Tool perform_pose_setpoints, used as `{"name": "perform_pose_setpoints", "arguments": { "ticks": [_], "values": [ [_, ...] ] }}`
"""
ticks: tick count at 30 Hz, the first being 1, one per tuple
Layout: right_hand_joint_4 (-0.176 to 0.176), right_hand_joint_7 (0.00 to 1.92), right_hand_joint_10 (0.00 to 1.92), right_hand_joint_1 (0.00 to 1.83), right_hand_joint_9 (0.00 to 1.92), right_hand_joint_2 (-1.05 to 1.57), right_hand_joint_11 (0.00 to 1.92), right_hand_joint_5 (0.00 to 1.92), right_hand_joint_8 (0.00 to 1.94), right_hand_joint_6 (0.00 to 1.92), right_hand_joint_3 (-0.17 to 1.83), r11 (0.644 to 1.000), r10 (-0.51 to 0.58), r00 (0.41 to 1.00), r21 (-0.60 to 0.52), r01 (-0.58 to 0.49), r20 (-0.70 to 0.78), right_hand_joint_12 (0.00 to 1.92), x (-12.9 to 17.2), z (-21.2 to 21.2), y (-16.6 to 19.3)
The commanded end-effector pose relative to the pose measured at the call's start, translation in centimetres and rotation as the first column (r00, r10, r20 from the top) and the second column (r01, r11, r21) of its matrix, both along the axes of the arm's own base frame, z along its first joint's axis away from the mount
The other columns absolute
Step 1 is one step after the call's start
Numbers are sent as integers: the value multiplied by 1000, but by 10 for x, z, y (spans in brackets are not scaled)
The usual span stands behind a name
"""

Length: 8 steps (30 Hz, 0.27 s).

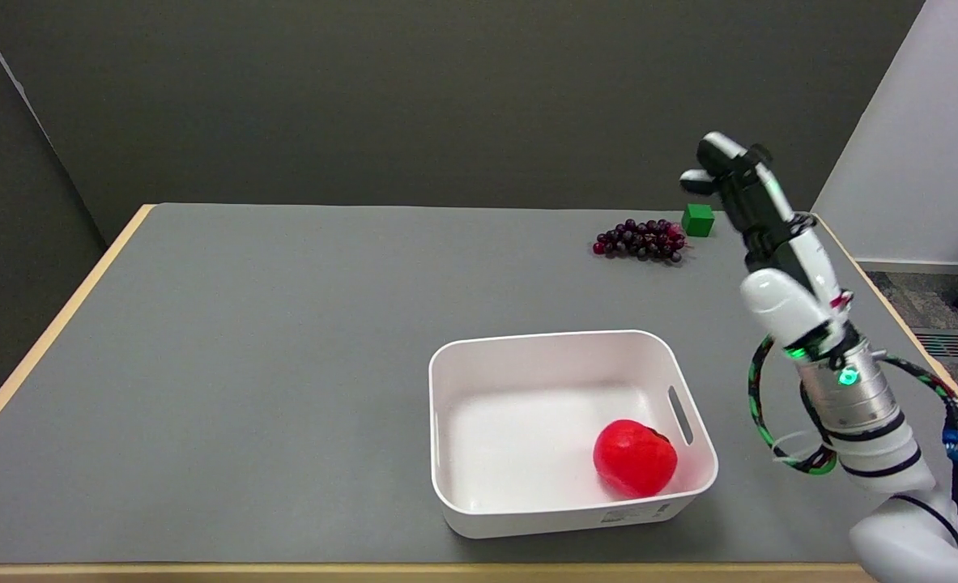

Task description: Place tomato into white box.

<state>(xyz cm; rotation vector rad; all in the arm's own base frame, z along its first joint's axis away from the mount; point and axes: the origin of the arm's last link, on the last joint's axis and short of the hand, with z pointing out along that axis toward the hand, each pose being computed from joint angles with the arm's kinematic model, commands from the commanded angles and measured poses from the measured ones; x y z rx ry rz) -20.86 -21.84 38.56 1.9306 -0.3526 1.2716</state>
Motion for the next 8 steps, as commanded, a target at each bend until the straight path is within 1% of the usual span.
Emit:
{"name": "perform_pose_setpoints", "arguments": {
  "ticks": [1,3,8],
  "values": [
    [64,63,259,104,1,502,-1,112,264,408,887,991,74,991,-118,-61,111,876,33,29,-12],
    [64,64,243,104,6,509,-1,115,270,411,894,992,53,992,-118,-40,114,847,32,29,-16],
    [63,64,222,106,5,518,-1,121,274,415,897,993,50,992,-115,-36,115,805,35,28,-23]
  ]
}}
